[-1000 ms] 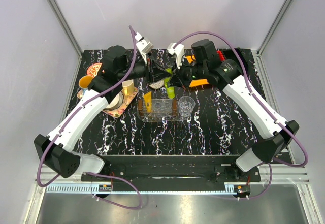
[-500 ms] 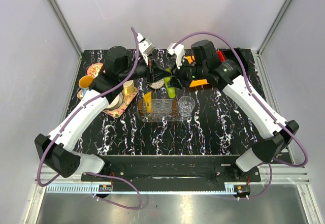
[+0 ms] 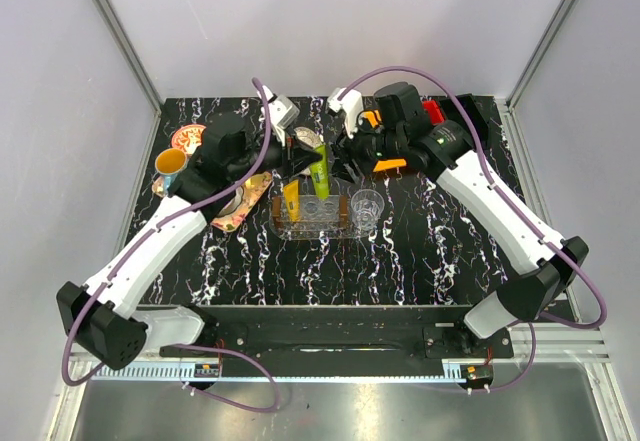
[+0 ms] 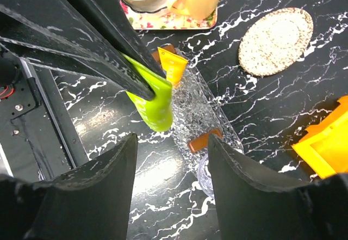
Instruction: Prepare toiletry sets of a toothbrush and toothpaste on the tray
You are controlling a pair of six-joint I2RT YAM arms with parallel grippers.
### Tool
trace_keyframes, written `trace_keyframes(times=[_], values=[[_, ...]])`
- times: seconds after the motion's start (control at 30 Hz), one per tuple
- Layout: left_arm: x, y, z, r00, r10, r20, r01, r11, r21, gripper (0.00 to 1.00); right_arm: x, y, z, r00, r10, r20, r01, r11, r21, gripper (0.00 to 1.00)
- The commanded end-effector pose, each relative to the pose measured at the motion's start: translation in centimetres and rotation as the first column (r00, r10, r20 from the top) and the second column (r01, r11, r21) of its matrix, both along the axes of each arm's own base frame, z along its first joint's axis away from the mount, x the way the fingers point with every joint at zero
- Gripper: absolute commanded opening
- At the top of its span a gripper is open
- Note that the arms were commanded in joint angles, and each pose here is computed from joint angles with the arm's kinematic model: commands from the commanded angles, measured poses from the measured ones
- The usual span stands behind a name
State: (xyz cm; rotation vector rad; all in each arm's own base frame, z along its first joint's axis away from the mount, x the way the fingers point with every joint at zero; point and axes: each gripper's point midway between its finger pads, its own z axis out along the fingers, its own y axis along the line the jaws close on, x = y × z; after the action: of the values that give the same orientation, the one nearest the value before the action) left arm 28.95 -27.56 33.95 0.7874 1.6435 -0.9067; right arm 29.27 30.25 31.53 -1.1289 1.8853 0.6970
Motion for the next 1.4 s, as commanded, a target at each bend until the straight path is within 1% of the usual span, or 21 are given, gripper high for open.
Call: trace_keyframes(times=[0.0,0.1,0.17,0.2,0.33,0.53,0.57,0.63,0.83,1.13,1.37], values=[[0.3,1.2,2.3,0.990,0.063,0.127,-0.059,0.998,-0.036,0.00,0.2,-1.4,0.9,0.996,-0.050,0.068,0.052,0.998,-0.025,0.59],[0.2,1.6,1.2,0.989,0.080,0.126,-0.077,0.997,-0.030,0.00,0.2,-2.4,0.6,0.993,-0.072,0.094,0.077,0.996,-0.050,0.60],[0.2,1.7,1.1,0.985,0.087,0.147,-0.082,0.996,-0.038,0.00,0.4,-2.9,0.4,0.989,-0.095,0.110,0.102,0.993,-0.061,0.60],[0.3,1.8,0.1,0.986,0.088,0.141,-0.085,0.996,-0.029,0.00,0.5,-3.2,0.2,0.988,-0.101,0.115,0.110,0.991,-0.070,0.60],[0.2,2.2,-1.0,0.981,0.099,0.168,-0.095,0.995,-0.029,0.00,0.8,-4.4,-0.6,0.983,-0.131,0.129,0.144,0.985,-0.096,0.60],[0.6,2.5,-2.7,0.973,0.127,0.195,-0.123,0.992,-0.033,0.00,1.4,-5.6,-1.3,0.979,-0.161,0.125,0.174,0.980,-0.099,0.59],[0.9,2.6,-2.6,0.965,0.134,0.226,-0.130,0.991,-0.033,0.00,1.5,-5.7,-1.6,0.979,-0.166,0.120,0.178,0.979,-0.102,0.59],[1.2,2.8,-3.3,0.960,0.150,0.235,-0.148,0.989,-0.026,0.00,1.6,-6.0,-1.7,0.978,-0.173,0.115,0.184,0.978,-0.100,0.59],[2.0,2.8,-4.2,0.945,0.180,0.272,-0.170,0.984,-0.058,0.00,2.3,-6.8,-2.4,0.976,-0.195,0.094,0.204,0.974,-0.098,0.59],[3.1,2.7,-6.0,0.940,0.203,0.275,-0.193,0.979,-0.065,0.00,2.7,-7.1,-2.7,0.976,-0.205,0.080,0.212,0.973,-0.096,0.59],[3.3,2.5,-7.7,0.947,0.201,0.252,-0.196,0.980,-0.045,0.00,2.9,-7.2,-2.9,0.975,-0.210,0.068,0.215,0.972,-0.094,0.59]])
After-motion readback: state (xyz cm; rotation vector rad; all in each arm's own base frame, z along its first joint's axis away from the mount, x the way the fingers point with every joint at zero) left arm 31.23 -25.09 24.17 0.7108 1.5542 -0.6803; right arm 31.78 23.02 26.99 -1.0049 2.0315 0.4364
